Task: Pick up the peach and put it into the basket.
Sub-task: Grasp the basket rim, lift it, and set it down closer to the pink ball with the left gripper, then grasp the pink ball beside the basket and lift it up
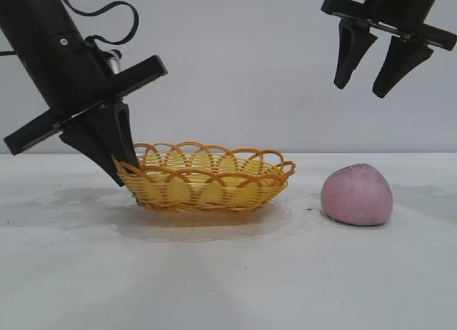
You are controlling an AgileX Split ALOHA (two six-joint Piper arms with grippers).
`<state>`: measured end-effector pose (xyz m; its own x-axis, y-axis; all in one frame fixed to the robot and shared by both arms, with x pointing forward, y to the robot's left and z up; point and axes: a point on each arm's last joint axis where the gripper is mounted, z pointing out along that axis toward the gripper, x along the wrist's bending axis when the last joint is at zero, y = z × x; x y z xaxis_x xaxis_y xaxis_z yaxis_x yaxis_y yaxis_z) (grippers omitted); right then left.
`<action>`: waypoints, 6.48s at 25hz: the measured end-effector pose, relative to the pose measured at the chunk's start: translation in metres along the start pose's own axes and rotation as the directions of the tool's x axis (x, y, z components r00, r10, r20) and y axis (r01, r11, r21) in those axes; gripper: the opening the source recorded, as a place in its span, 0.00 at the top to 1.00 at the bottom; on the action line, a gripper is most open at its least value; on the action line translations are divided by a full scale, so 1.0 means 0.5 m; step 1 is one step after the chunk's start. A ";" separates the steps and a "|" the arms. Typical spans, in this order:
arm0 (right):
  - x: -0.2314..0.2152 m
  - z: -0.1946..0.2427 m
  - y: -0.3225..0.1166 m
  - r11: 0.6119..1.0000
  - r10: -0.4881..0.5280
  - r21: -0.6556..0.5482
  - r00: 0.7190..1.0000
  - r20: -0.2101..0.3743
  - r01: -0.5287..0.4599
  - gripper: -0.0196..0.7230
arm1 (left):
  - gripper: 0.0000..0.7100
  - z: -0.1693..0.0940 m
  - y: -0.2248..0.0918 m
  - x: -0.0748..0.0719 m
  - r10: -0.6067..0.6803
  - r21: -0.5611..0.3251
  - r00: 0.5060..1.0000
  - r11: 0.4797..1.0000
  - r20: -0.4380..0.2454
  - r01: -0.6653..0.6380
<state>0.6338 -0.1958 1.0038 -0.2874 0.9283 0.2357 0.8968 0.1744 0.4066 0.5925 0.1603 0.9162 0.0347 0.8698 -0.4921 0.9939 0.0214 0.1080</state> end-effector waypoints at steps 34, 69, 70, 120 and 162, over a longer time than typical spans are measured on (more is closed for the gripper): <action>0.001 0.000 -0.003 1.000 0.000 0.015 1.000 -0.004 0.000 0.41 | 0.53 -0.133 0.076 -0.014 0.307 0.226 0.874 0.946 -0.378 -0.234; 0.001 0.000 -0.003 1.000 -0.001 0.018 1.000 -0.003 0.001 0.41 | 0.53 -0.506 -0.230 0.018 0.119 -0.159 0.843 0.959 -0.524 -0.234; 0.000 0.000 -0.003 1.000 -0.003 0.018 1.000 -0.002 0.003 0.41 | 0.53 -0.518 -0.258 0.014 0.118 -0.186 0.844 0.951 -0.524 -0.248; -0.008 -0.001 -0.008 0.997 -0.056 0.053 0.997 0.046 0.053 0.41 | 0.53 -0.438 -0.687 0.103 0.096 -0.640 0.831 0.592 -0.548 -0.490; 0.045 0.003 -0.060 0.937 -0.139 0.325 0.990 0.006 0.129 0.41 | 0.53 -0.438 -0.687 0.102 0.051 -0.652 0.830 0.592 -0.556 -0.473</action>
<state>0.6010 -0.1796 0.9955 -0.4068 0.8973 0.1714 0.9124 0.3898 0.1248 0.2302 0.3051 1.0432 0.0213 0.9968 0.0774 0.5043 -0.0775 0.8600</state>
